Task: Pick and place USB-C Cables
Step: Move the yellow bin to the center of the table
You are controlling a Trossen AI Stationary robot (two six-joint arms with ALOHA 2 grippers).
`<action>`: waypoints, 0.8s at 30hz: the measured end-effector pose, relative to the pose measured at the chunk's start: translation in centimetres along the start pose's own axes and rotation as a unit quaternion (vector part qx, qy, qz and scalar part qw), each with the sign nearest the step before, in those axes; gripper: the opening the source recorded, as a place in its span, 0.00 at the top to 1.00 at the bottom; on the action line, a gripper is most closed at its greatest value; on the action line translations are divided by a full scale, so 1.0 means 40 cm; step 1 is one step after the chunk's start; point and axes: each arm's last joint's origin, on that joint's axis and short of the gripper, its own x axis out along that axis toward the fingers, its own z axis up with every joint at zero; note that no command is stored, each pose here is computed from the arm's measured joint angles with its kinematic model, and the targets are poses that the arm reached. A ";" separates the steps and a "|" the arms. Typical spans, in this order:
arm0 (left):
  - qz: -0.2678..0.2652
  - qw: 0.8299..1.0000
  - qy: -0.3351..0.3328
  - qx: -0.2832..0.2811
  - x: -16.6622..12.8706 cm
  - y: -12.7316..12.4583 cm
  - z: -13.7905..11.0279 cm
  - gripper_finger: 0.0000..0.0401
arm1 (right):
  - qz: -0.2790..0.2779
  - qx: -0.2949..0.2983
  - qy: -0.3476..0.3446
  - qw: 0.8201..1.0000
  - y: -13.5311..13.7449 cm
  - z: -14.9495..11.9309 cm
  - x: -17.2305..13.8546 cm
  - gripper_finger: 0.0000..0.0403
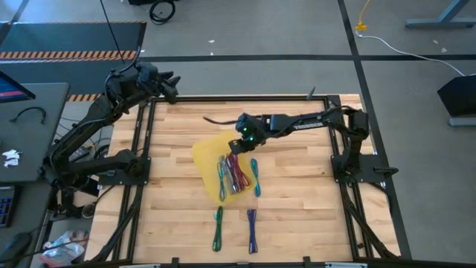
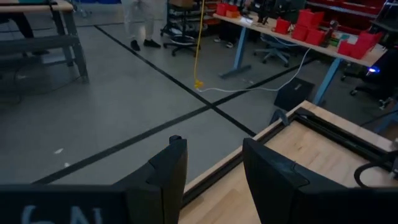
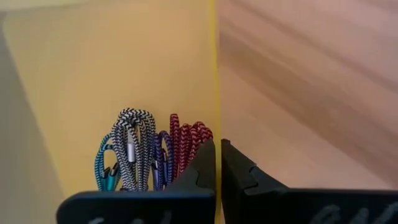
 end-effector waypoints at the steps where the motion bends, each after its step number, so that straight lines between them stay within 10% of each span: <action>1: 0.000 1.000 0.003 0.000 0.000 0.000 -0.001 0.60 | 0.002 -0.002 0.006 1.000 -0.002 -0.002 0.011 0.99; 11: 0.002 1.000 0.027 -0.003 0.000 0.001 -0.013 0.60 | -0.035 -0.036 0.097 0.994 -0.055 -0.018 0.046 0.99; 24: -0.006 0.999 0.028 -0.014 0.001 -0.001 -0.013 0.60 | -0.122 -0.072 0.092 0.986 -0.130 0.042 -0.091 0.99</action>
